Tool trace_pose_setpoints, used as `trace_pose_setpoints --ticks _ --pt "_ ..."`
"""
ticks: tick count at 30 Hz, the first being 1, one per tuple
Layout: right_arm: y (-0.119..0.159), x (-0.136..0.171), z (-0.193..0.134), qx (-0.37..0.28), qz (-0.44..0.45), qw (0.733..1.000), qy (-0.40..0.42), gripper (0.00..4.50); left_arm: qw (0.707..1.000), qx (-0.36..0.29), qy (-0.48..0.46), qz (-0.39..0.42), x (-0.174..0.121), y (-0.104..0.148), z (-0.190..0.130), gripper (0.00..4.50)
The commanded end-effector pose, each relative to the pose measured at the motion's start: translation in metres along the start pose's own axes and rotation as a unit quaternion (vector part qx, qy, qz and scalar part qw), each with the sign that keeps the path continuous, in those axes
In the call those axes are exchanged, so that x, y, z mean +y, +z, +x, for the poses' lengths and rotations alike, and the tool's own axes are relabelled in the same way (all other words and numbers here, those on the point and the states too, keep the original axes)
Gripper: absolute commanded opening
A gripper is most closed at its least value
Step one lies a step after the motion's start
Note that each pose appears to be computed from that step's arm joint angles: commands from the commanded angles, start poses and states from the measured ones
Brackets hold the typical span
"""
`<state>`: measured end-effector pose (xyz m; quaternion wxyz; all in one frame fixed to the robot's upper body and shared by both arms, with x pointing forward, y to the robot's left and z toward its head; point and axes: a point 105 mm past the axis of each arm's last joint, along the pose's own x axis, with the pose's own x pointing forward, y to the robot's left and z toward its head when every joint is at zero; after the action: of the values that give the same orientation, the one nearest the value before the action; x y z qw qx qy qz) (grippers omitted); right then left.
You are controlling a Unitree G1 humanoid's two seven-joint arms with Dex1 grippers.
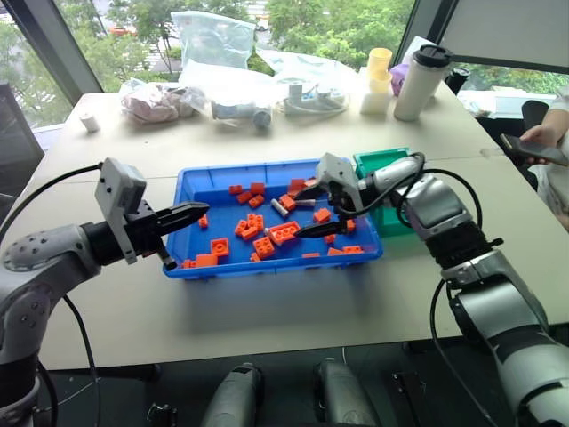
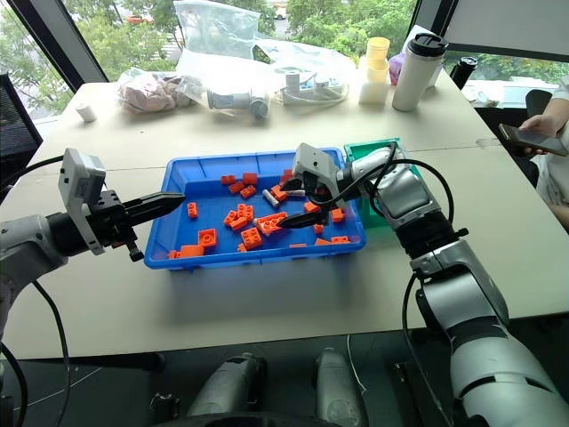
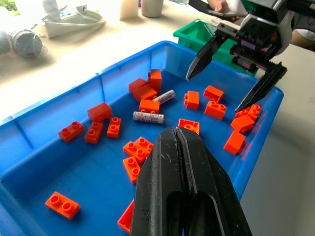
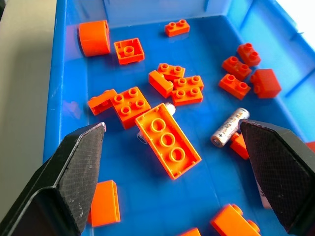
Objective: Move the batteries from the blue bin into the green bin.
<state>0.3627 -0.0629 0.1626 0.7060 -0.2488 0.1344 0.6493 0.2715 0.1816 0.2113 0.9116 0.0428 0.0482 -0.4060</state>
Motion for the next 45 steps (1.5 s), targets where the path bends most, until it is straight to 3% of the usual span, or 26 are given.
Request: trace_pose_setpoints --ticks 1,7,16,19,24,25,31,37,45 --pt "0.001 -0.008 0.007 0.019 -0.03 0.999 0.014 4.47 1.0 -0.008 0.001 0.024 -0.003 0.008 -0.002 0.0" --pt "-0.017 -0.007 0.027 0.07 -0.056 0.995 0.046 4.47 1.0 -0.005 0.013 0.028 -0.005 0.005 -0.006 0.0" --pt "-0.02 -0.013 0.04 0.084 -0.07 0.993 0.04 4.47 0.999 -0.004 0.016 0.031 -0.008 0.002 -0.005 0.0" --pt "-0.023 -0.015 0.039 0.095 -0.077 0.992 0.038 3.77 0.999 -0.003 0.017 0.032 -0.008 0.001 -0.004 0.0" --pt "-0.021 -0.017 0.032 0.092 -0.084 0.991 0.038 1.27 0.999 -0.003 0.018 0.031 -0.01 -0.001 -0.003 0.0" --pt "-0.02 -0.018 0.03 0.092 -0.087 0.991 0.036 1.14 0.999 -0.003 0.018 0.031 -0.01 -0.002 -0.003 0.0" --pt "0.013 -0.031 -0.022 0.048 -0.134 0.989 -0.028 1.14 0.999 -0.002 0.016 0.032 -0.01 -0.003 0.0 0.0" --pt "-0.001 -0.024 -0.069 0.074 -0.128 0.985 -0.088 1.14 0.999 -0.003 0.007 0.031 -0.01 -0.005 0.004 0.0" --pt "-0.02 -0.003 -0.059 0.071 -0.079 0.991 -0.081 1.14 0.999 -0.005 -0.009 0.034 -0.009 -0.005 0.013 0.0"
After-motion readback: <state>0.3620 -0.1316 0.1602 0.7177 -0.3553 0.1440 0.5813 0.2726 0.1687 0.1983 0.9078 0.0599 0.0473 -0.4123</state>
